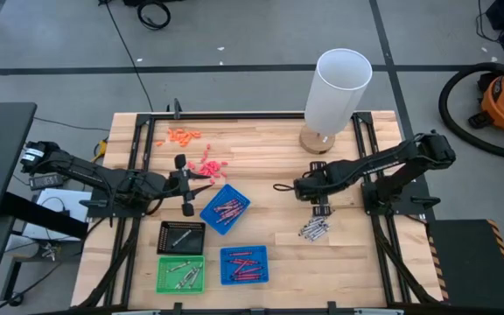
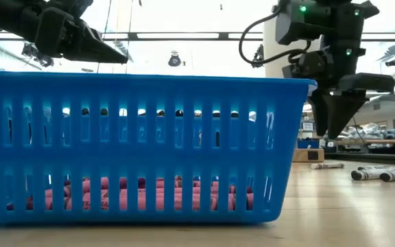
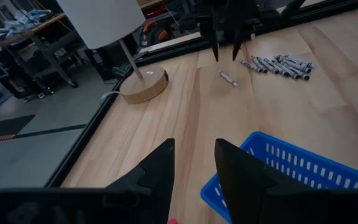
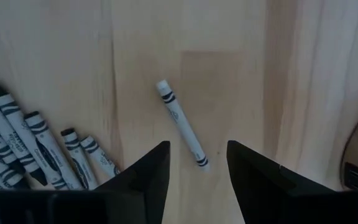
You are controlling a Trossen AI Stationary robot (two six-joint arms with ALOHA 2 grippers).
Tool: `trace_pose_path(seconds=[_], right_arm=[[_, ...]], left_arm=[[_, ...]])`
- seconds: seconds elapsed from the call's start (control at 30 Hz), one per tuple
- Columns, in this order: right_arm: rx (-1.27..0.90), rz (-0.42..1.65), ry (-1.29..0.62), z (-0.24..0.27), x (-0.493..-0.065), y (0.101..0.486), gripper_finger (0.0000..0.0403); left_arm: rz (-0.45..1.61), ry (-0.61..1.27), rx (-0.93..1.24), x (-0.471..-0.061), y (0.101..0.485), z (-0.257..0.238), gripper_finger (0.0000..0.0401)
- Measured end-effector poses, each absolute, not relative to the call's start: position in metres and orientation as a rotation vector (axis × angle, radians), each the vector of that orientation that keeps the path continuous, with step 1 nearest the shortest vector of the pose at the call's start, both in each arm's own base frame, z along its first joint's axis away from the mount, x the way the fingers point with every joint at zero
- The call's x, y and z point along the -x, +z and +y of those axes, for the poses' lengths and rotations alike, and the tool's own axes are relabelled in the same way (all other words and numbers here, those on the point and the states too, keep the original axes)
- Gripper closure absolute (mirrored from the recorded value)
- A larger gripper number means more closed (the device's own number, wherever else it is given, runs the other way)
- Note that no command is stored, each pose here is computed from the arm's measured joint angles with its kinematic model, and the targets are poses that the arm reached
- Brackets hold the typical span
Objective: Sort crayons
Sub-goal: Put the white crayon into the green bin
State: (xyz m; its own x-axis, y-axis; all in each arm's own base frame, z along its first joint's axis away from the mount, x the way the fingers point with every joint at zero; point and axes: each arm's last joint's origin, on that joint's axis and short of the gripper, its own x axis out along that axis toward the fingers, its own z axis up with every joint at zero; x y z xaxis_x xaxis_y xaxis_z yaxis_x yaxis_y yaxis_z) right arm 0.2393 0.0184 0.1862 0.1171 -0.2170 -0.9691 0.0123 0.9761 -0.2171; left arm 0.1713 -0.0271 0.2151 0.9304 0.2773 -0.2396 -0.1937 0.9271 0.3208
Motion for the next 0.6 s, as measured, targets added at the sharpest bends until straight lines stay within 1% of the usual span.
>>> trace_pose_path(seconds=[0.27, 0.6], right_arm=[[0.158, 1.443, -0.163, 0.0116, -0.2403, 0.1852, 0.0236], [0.187, 1.422, -0.081, 0.0129, -0.2432, 0.1854, 0.0236]], left_arm=[[0.286, 0.248, -0.298, -0.1712, 0.2152, -0.027, 0.0275], [0.285, 0.249, -0.294, -0.1712, 0.2152, -0.027, 0.0275]])
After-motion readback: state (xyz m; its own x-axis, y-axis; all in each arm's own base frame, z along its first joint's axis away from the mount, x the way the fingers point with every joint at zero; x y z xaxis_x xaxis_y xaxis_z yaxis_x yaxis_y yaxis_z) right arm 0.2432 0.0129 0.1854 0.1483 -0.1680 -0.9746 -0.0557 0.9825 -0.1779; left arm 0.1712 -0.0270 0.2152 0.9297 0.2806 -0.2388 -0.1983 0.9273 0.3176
